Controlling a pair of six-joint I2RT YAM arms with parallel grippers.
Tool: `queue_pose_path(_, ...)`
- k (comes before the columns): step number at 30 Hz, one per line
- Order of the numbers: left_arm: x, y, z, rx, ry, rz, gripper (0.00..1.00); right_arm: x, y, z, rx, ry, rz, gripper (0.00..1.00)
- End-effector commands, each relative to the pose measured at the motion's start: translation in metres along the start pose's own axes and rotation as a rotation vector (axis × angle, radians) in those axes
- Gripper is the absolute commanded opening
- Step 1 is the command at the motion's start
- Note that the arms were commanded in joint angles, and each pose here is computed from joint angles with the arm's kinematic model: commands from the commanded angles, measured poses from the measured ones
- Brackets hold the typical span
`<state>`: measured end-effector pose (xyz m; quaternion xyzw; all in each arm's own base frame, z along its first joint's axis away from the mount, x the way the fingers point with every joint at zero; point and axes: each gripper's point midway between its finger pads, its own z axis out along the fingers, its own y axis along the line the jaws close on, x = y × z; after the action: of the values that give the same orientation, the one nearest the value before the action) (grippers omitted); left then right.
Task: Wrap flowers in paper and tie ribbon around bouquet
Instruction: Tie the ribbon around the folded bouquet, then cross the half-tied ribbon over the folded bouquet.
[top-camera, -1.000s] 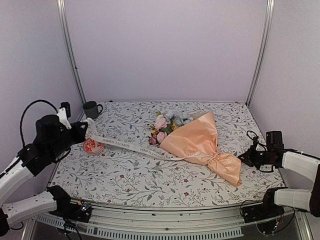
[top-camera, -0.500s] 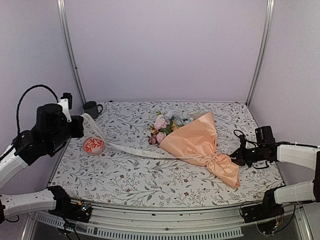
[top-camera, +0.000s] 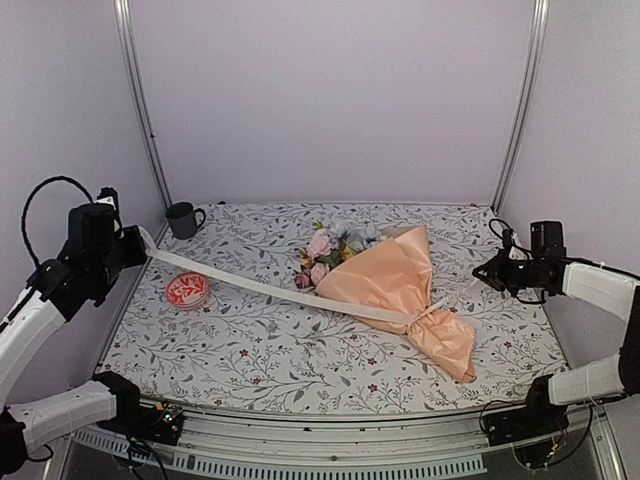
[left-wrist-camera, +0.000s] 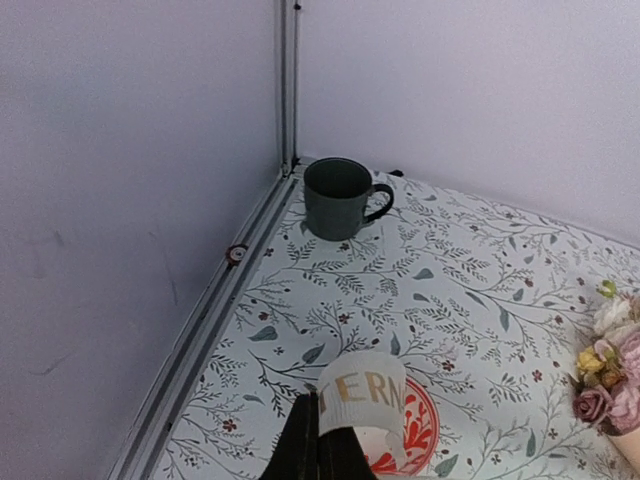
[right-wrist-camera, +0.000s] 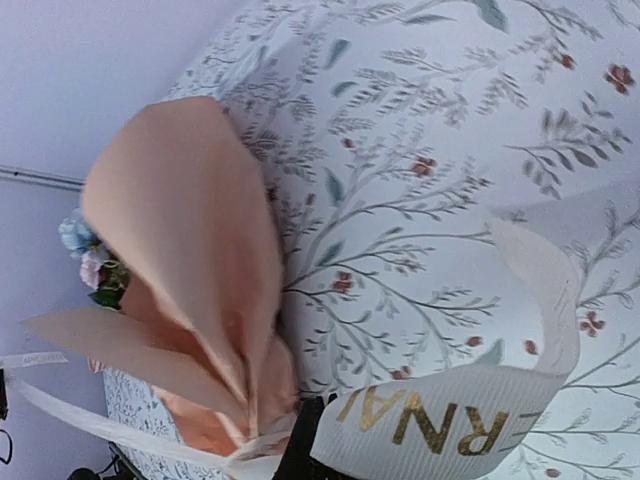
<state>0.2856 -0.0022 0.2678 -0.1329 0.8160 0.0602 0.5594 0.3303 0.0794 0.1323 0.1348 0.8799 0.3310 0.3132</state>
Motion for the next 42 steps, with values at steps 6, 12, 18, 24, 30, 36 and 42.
queue_pose_path(6,-0.023,0.07,-0.013,-0.149,-0.102,-0.086,0.0,0.024,-0.143,0.004,0.268,0.006,0.235,0.0)
queue_pose_path(12,-0.02,0.11,-0.013,-0.237,-0.104,-0.111,0.0,0.038,-0.159,-0.002,0.303,0.012,0.268,0.0)
queue_pose_path(18,-0.043,0.054,-0.026,0.11,-0.168,-0.132,0.0,0.028,-0.124,-0.009,0.188,-0.017,0.203,0.0)
queue_pose_path(24,-0.034,-0.055,-0.042,0.579,-0.079,-0.067,0.0,0.004,0.02,-0.012,-0.091,-0.002,-0.112,0.0)
queue_pose_path(30,-0.035,-0.159,-0.085,0.835,-0.105,0.08,0.0,0.013,0.188,-0.056,-0.455,-0.004,-0.415,0.0)
queue_pose_path(36,-0.027,-0.253,-0.106,1.015,-0.093,0.237,0.0,0.079,0.296,-0.095,-0.785,0.127,-0.628,0.0)
queue_pose_path(42,0.015,-0.304,-0.084,1.098,0.047,0.272,0.0,0.12,0.325,-0.093,-0.891,0.214,-0.693,0.0)
